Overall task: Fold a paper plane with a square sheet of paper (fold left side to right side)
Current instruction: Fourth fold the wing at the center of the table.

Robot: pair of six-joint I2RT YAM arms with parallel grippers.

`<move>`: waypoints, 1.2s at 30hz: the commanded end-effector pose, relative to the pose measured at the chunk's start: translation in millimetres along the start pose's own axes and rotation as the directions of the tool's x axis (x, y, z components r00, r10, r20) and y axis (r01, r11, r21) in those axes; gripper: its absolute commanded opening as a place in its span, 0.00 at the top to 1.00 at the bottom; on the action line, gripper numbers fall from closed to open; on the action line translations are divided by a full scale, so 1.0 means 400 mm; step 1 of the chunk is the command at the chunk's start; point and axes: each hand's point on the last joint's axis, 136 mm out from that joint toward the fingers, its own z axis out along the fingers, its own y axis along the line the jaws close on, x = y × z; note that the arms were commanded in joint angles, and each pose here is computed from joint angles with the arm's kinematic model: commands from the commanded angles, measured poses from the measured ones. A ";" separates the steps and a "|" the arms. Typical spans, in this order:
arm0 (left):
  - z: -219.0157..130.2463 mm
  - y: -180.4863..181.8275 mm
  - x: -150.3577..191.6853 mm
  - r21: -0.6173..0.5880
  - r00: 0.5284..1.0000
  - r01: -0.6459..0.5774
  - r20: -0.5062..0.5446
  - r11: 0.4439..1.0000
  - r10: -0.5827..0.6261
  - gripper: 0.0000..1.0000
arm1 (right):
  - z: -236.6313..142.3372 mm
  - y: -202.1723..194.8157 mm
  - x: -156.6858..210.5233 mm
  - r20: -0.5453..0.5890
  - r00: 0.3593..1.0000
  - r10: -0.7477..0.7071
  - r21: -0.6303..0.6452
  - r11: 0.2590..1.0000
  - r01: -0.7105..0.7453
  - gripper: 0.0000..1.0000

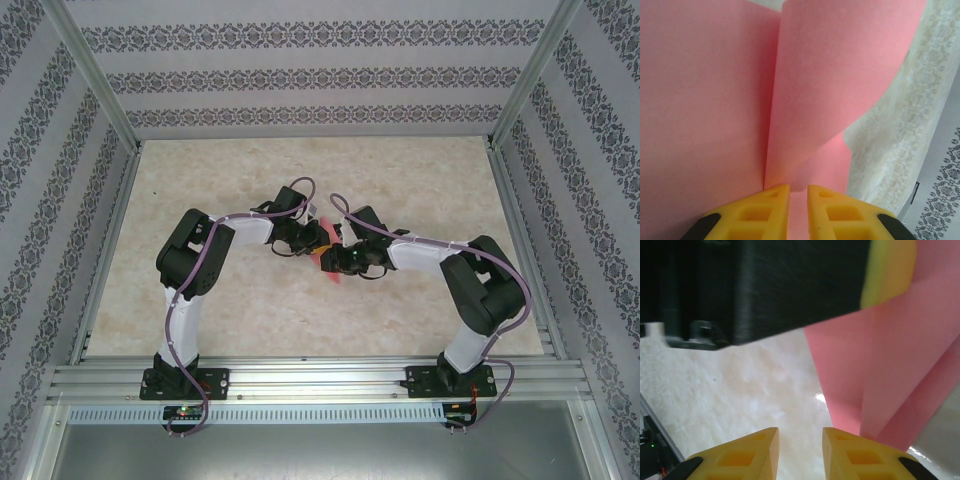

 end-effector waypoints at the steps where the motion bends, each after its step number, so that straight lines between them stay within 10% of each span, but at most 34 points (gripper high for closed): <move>1: 0.026 0.101 0.040 -0.129 0.999 0.043 -0.023 0.991 -0.047 0.81 | 0.007 -0.021 0.004 -0.011 1.000 -0.006 0.041 0.999 0.007 0.71; 36: 0.027 0.108 0.039 -0.139 0.999 0.044 -0.024 0.989 -0.048 0.81 | 0.003 -0.107 0.083 -0.066 0.996 0.057 0.136 0.990 -0.047 0.79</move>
